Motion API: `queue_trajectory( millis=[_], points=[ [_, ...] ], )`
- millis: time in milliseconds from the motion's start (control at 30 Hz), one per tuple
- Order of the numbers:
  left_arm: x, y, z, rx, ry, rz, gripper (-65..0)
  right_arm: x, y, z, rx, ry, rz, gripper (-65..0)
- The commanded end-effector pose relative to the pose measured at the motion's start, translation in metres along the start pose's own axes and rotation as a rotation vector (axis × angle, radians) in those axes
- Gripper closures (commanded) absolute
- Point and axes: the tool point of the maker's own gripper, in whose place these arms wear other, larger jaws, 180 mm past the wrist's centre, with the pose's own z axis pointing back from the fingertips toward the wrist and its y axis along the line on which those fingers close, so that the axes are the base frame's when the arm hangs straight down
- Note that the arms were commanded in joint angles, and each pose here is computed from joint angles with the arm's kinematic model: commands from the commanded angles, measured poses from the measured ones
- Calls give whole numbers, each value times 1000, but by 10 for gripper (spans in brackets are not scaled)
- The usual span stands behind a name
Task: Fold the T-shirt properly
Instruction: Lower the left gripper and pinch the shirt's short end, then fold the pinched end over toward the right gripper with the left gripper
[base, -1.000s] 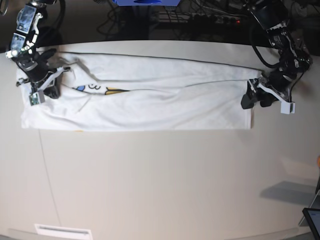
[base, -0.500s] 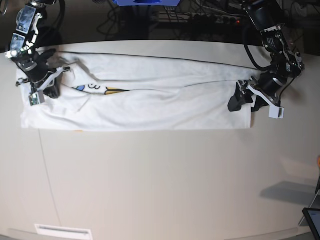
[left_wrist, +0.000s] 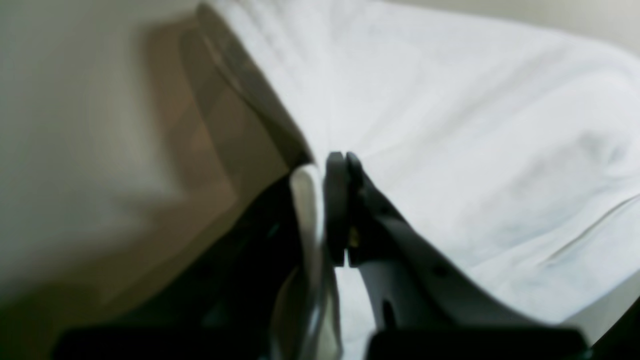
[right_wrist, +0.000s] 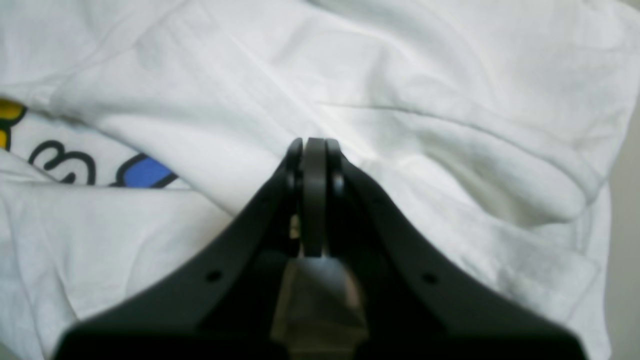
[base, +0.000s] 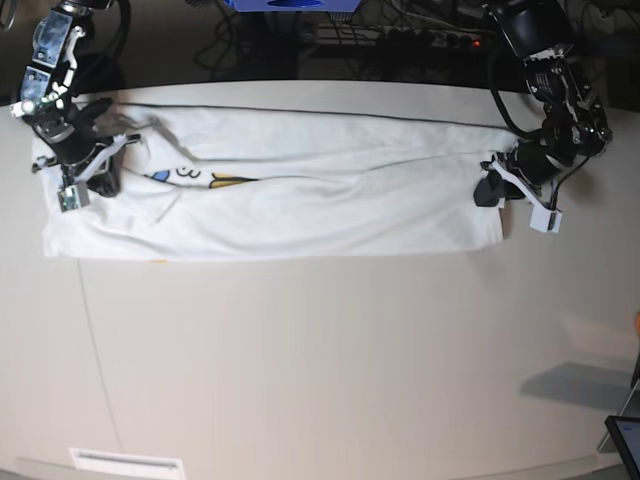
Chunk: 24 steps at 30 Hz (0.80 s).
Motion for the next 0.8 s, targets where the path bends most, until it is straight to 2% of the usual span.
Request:
queue_trajectory(
  millis=[0, 267, 500, 767],
  points=[
    [19, -1, 8, 10, -50, -37, 0, -9, -7, 2, -24, 55, 26, -10],
    [54, -58, 19, -46, -126, -245, 0, -10, -6, 2, -23, 58, 24, -10],
    [64, -115, 9, -119, -132, -278, 0, -10, -6, 3, -23, 59, 24, -10],
    [53, -181, -14, -252, -120, -204, 0, -11, -6, 3, -22, 61, 24, -10]
  ],
)
